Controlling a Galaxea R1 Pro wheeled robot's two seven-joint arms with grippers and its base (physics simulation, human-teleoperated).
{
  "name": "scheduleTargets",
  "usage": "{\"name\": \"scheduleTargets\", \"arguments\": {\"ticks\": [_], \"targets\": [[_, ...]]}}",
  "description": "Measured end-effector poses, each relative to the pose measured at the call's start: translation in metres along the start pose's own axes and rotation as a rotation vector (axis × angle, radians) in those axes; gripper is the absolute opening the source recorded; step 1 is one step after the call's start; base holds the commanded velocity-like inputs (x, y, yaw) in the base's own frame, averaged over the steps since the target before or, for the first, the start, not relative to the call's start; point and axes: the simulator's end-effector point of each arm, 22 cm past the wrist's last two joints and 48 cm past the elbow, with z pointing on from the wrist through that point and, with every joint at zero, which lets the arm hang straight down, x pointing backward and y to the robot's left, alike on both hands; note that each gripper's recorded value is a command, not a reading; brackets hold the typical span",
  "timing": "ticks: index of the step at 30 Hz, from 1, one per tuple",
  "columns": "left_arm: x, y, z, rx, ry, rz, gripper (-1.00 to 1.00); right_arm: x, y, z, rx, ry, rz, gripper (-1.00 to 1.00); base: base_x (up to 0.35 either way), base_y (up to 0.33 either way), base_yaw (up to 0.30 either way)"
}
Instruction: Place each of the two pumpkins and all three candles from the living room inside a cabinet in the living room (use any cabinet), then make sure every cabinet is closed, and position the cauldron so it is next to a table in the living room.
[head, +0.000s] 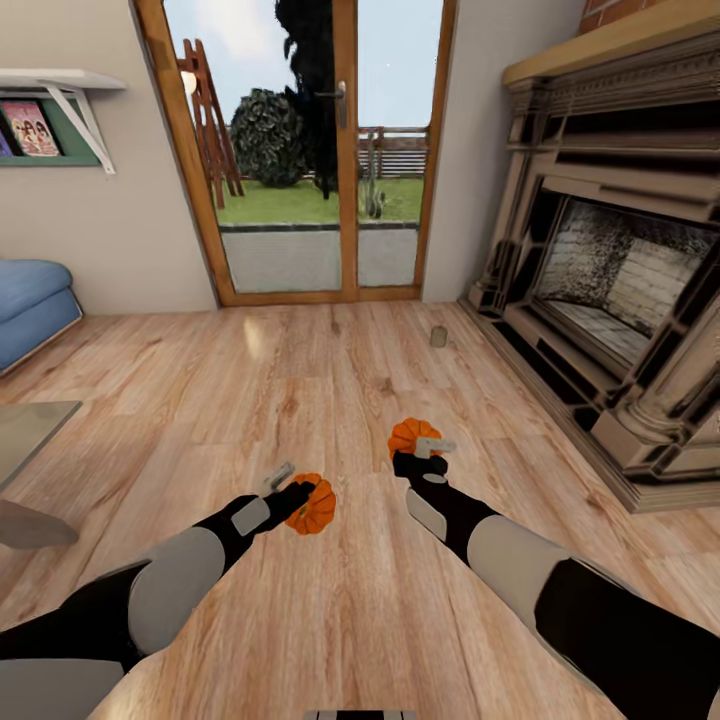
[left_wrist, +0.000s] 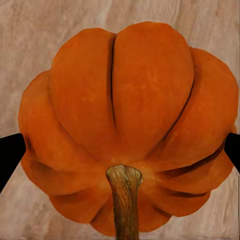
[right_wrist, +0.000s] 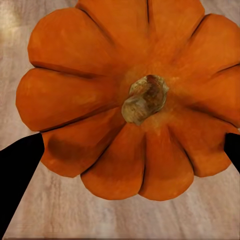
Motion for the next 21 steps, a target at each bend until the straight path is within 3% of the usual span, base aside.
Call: {"name": "scheduleTargets", "arguments": {"ticks": [12, 21], "targets": [[-0.007, -0.024, -0.019, 0.034, -0.023, 0.008, -1.0, -0.008, 0.003, -0.019, -0.006, -0.017, 0.001, -1.0, 0.0, 0.0, 0.0], [-0.01, -0.022, -0.032, 0.028, -0.071, 0.012, -1.0, -0.016, 0.007, -0.033, -0.019, -0.035, -0.002, -1.0, 0.0, 0.0, 0.0]]}}
